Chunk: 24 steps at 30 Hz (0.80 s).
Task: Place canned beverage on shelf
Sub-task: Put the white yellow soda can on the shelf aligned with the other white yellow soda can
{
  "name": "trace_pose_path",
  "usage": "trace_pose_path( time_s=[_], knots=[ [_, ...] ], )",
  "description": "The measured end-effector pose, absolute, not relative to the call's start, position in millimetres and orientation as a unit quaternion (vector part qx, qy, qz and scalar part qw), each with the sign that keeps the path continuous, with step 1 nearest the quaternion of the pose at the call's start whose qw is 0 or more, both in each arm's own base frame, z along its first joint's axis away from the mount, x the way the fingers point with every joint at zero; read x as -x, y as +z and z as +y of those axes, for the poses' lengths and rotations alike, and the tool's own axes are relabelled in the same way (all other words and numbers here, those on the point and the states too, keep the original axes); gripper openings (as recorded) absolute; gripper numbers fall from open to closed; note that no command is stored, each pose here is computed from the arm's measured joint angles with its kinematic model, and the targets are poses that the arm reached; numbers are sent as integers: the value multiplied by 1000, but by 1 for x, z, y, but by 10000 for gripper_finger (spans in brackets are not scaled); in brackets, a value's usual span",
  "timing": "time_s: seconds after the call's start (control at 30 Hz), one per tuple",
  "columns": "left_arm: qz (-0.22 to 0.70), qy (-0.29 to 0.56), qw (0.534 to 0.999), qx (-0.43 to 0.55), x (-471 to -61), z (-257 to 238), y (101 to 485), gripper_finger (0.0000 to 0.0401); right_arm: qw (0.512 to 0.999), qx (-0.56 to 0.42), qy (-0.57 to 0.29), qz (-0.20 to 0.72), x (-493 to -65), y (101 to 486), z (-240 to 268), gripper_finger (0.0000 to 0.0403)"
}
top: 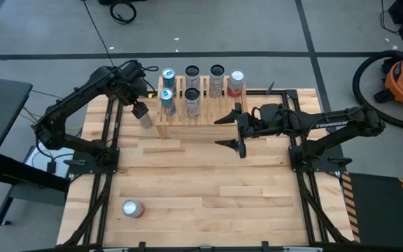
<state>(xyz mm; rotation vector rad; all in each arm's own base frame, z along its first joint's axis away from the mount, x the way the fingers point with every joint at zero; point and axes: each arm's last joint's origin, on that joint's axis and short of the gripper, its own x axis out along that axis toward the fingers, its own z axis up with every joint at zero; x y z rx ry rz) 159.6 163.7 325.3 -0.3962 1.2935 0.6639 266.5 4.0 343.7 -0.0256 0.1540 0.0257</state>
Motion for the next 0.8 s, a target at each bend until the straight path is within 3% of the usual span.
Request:
trace_pose_path(
  time_s=[0.37,0.8],
  knots=[
    [600,273,732,174,-160,165,285,314,997,13,14,77,-267,344,4,348],
    [599,293,726,168,-158,168,283,314,997,14,22,77,-266,344,5,348]
  ],
)
